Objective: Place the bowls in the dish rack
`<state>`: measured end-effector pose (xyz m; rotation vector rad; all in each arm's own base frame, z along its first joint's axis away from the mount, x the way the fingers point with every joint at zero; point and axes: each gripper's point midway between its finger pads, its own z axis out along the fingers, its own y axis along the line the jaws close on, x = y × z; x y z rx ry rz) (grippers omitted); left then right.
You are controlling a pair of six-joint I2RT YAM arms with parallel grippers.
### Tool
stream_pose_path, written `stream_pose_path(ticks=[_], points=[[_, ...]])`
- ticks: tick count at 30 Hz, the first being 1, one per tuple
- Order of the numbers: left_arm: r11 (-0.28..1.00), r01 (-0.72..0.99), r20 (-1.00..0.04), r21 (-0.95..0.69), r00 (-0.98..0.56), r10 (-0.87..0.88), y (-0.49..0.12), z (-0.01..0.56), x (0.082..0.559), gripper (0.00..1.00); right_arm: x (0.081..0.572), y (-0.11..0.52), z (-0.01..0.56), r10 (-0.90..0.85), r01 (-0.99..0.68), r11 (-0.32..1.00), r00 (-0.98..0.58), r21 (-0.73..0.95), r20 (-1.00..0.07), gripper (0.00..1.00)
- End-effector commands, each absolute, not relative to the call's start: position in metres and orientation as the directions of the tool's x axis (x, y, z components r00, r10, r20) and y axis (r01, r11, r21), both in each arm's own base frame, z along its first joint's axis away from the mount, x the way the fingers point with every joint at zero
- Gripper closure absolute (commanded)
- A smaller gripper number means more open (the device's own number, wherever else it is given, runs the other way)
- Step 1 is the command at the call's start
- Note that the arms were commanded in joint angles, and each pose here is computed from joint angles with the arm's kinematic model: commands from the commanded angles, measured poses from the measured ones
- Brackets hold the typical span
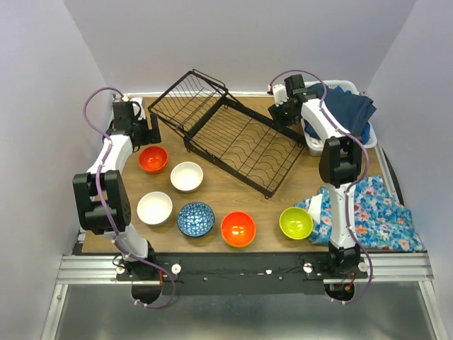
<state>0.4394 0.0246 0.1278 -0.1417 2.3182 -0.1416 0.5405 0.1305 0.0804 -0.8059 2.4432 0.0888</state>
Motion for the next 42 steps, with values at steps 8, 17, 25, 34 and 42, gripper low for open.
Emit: stream_pose_path(ticks=[8,17,25,34,42], points=[[0.984,0.043,-0.716,-0.175,-0.692,-0.097,-0.006,0.125,0.489,0.09,0.517,0.119,0.059,-0.489,-0.527,0.849,-0.747,-0.049,-0.451,0.62],[0.978,0.095,-0.707,-0.185,-0.704,-0.066,-0.036,0.114,0.513,0.09,0.478,0.114,0.062,-0.483,-0.519,0.855,-0.779,-0.021,-0.401,0.67],[0.971,0.159,-0.735,-0.180,-0.678,-0.025,-0.068,0.127,0.535,0.09,0.452,0.132,0.065,-0.514,-0.557,0.830,-0.770,0.007,-0.378,0.69],[0.969,0.179,-0.751,-0.170,-0.660,-0.010,-0.080,0.132,0.549,0.09,0.419,0.170,0.070,-0.568,-0.621,0.783,-0.738,0.036,-0.364,0.62],[0.961,0.224,-0.769,-0.161,-0.639,0.020,-0.101,0.141,0.564,0.09,0.401,0.178,0.074,-0.560,-0.604,0.796,-0.755,0.031,-0.343,0.69]])
